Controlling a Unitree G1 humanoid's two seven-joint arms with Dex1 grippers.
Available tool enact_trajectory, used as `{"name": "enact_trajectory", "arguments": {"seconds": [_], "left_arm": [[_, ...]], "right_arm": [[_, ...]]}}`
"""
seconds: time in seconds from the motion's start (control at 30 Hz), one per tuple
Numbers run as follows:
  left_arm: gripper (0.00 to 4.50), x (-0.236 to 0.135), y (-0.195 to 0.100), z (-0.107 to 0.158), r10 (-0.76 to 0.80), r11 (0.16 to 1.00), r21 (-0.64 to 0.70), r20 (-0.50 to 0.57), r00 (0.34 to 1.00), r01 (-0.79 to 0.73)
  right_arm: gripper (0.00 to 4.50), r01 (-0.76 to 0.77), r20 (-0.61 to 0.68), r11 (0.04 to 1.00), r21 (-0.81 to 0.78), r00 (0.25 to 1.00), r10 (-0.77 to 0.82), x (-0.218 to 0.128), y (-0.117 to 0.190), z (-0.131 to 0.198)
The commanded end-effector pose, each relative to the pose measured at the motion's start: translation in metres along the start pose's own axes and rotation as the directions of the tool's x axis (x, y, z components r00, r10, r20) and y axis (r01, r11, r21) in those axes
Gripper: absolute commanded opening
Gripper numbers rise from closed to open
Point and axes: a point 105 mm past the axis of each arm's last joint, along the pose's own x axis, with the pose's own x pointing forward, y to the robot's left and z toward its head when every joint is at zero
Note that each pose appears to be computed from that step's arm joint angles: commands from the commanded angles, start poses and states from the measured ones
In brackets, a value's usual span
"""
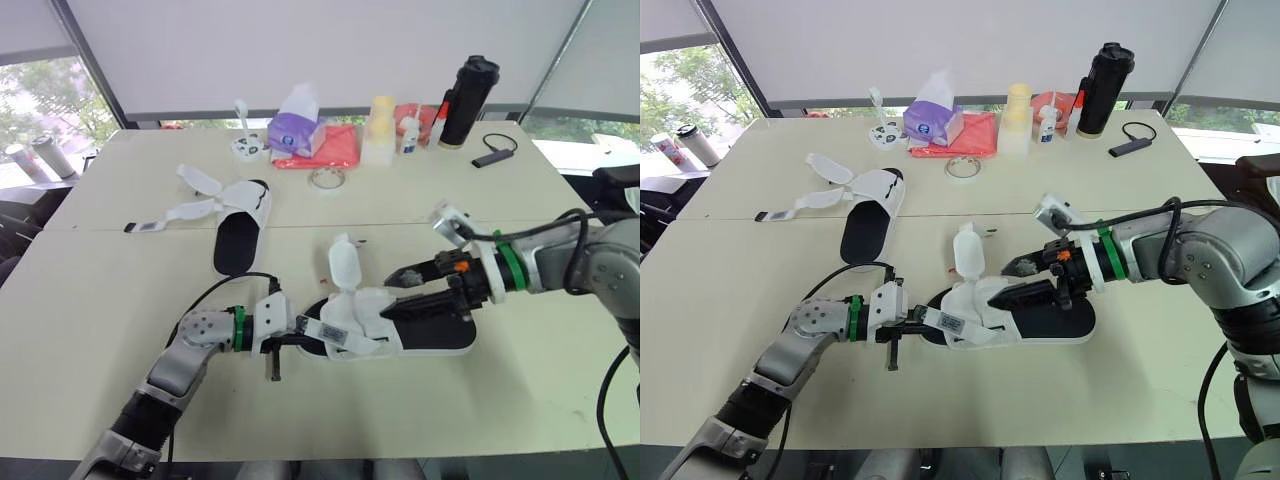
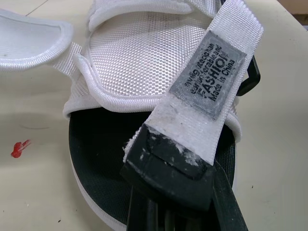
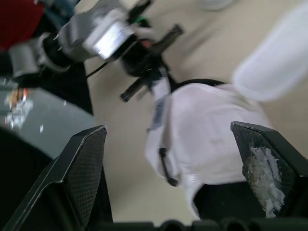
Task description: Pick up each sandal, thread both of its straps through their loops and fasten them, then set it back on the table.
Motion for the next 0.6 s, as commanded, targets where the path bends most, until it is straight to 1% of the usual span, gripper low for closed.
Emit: {"name": "enact_trajectory", "arguments": {"seconds": [0.03,0.2,0.4,0.6], "left_arm": [[0.00,0.000,-0.003,-0.010,-0.009,1.000,-0.030,-0.031,0.999,0.008],[0.00,0.000,-0.002,-0.010,-0.009,0.999,-0.033,-0.033,0.999,0.008],[0.00,0.000,-0.002,-0.010,-0.011,0.999,-0.033,-0.031,0.999,0.010],[0.00,0.000,-0.002,-0.010,-0.008,0.999,-0.032,-0.029,1.000,0.007]], "right_arm": [[4.40,-0.036,-0.064,0.993,-0.115,0.998,0.029,0.011,0.013,-0.004],[4.40,-0.054,-0.117,0.988,-0.142,0.992,0.038,0.030,0.012,-0.013],[4.40,-0.058,-0.141,0.984,-0.169,0.989,0.034,0.049,0.007,-0.010],[4.40,-0.066,-0.234,0.982,-0.177,0.972,0.023,0.062,0.004,-0.021]]}}
